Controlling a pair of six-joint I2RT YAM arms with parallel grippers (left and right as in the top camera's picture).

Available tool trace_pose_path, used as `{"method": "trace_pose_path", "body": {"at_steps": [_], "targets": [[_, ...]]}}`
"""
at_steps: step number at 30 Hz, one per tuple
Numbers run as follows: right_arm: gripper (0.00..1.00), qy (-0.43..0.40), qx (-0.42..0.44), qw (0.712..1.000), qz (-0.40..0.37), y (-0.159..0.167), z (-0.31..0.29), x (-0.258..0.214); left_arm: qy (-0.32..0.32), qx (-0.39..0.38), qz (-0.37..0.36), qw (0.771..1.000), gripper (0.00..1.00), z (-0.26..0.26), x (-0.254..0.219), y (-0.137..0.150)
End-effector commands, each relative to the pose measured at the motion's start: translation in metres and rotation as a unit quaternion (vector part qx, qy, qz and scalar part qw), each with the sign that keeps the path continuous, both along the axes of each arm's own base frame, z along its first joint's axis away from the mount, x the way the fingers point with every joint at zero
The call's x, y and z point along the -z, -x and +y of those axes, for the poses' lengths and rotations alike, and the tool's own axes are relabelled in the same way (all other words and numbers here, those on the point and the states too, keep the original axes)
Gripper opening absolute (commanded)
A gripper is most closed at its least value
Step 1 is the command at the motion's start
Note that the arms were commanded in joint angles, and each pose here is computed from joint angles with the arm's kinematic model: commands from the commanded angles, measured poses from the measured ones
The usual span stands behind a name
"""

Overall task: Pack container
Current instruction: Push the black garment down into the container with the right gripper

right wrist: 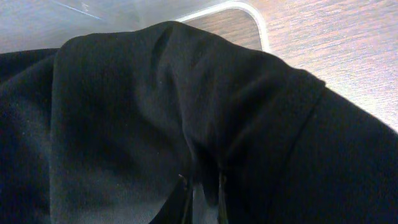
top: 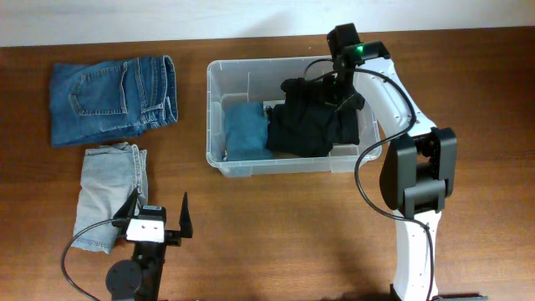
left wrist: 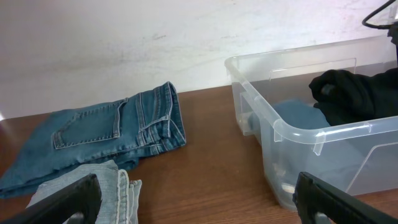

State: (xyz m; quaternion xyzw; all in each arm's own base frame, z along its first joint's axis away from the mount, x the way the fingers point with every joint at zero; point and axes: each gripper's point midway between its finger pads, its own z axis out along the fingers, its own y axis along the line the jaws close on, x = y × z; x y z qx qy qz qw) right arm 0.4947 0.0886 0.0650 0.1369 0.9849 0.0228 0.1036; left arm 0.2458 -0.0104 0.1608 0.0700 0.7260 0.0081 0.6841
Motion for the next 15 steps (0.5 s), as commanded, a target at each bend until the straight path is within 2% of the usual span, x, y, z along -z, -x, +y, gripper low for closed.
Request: {"method": "trace_pose_path", "body": {"at_steps": [1,9,15], "targets": [[0.1,0.01,-0.012,1.0,0.0,-0.003,0.0,0.005,-0.006,-0.007,0.001,1.0,0.99,0.003,0.001,0.0],[0.11,0.012,-0.047,0.998,0.027,0.007,0.024,0.03,-0.006,-0.007,0.001,1.0,0.99,0.003,0.001,0.0],[0.11,-0.003,-0.121,0.992,0.02,0.012,0.061,0.029,-0.006,-0.007,0.001,1.0,0.99,0.003,0.001,0.0]]}}
